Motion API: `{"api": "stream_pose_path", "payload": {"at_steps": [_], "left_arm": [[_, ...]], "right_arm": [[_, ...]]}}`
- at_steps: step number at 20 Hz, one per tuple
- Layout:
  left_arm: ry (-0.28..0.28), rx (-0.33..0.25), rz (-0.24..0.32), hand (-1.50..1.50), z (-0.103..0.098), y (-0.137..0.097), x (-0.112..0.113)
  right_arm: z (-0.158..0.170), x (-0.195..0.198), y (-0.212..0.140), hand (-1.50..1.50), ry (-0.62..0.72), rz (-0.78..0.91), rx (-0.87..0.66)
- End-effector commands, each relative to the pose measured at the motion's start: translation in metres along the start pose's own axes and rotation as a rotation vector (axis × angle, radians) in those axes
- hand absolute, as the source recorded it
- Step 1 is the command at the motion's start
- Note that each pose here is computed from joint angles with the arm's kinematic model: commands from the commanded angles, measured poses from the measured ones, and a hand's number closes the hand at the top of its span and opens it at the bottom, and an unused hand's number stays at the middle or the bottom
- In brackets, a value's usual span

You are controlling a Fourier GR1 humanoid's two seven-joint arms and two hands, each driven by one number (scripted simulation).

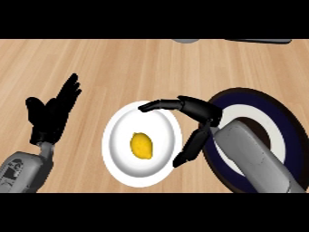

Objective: Pick the lemon from the plate and place it in the plate

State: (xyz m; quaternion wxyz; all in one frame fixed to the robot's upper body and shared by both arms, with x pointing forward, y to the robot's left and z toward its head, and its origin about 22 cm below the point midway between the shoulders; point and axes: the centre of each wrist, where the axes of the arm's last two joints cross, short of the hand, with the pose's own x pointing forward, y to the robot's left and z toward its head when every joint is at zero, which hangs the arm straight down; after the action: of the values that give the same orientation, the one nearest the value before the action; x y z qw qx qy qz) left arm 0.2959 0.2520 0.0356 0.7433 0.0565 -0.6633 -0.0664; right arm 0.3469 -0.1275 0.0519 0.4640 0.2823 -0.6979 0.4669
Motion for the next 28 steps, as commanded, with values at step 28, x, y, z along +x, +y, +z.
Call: {"api": "stream_pose_path", "payload": {"at_steps": [28], "left_arm": [[0.040,0.031,0.008,0.00,-0.004,0.012,-0.027]], "right_arm": [[-0.113,-0.013,0.021,-1.50,0.280,0.587,0.567]]}}
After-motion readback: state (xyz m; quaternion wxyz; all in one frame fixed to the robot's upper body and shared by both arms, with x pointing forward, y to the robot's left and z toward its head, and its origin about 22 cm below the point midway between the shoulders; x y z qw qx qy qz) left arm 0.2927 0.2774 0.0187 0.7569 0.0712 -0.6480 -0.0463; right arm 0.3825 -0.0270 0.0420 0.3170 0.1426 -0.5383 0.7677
